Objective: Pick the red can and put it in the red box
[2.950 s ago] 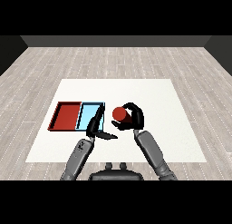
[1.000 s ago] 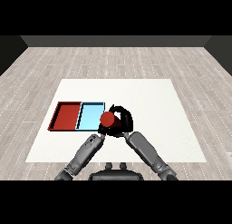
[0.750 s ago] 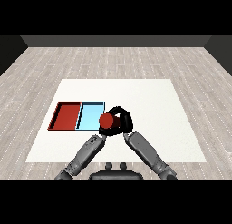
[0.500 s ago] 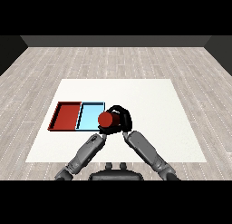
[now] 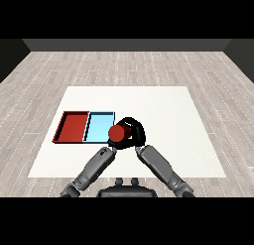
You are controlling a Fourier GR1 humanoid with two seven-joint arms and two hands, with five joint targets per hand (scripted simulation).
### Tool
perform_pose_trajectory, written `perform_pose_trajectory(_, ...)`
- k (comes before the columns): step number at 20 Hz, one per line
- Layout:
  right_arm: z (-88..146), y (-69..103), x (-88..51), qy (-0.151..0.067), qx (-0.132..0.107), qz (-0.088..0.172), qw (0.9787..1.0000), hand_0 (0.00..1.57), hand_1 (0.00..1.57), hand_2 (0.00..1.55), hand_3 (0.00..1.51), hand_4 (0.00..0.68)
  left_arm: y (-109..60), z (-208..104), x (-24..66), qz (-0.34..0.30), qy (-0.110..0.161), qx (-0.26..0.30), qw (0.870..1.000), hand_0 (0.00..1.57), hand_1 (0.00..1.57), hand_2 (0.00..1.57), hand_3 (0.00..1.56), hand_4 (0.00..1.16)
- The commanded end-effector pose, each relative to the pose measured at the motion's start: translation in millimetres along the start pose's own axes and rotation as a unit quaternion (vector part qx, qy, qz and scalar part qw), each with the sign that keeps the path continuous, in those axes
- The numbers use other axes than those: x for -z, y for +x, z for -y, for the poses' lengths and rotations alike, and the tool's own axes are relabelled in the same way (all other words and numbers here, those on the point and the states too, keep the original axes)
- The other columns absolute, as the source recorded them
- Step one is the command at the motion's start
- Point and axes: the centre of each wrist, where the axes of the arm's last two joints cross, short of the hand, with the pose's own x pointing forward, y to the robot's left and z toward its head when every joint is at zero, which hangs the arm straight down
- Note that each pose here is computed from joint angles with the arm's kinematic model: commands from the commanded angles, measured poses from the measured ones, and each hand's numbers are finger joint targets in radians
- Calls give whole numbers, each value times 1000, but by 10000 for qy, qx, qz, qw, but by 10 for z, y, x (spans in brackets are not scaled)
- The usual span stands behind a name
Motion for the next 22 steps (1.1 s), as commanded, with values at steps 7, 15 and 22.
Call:
perform_pose_trajectory(7, 34, -42, 14, 71, -446, -453, 9980, 0, 0, 0, 0, 0, 157, 49, -51, 432, 158, -232, 9987, 1571, 1571, 1571, 1513, 1147)
perform_pose_trajectory(15, -2, 117, 39, -25, -383, -531, 9979, 0, 0, 0, 0, 0, 25, 5, 12, 425, 251, -24, 9988, 1571, 1571, 1571, 1495, 1133)
perform_pose_trajectory(22, 181, 109, -129, -82, -246, -570, 9980, 0, 0, 0, 0, 0, 18, -131, 27, 437, 371, 142, 9983, 1571, 1571, 1571, 1476, 1132)
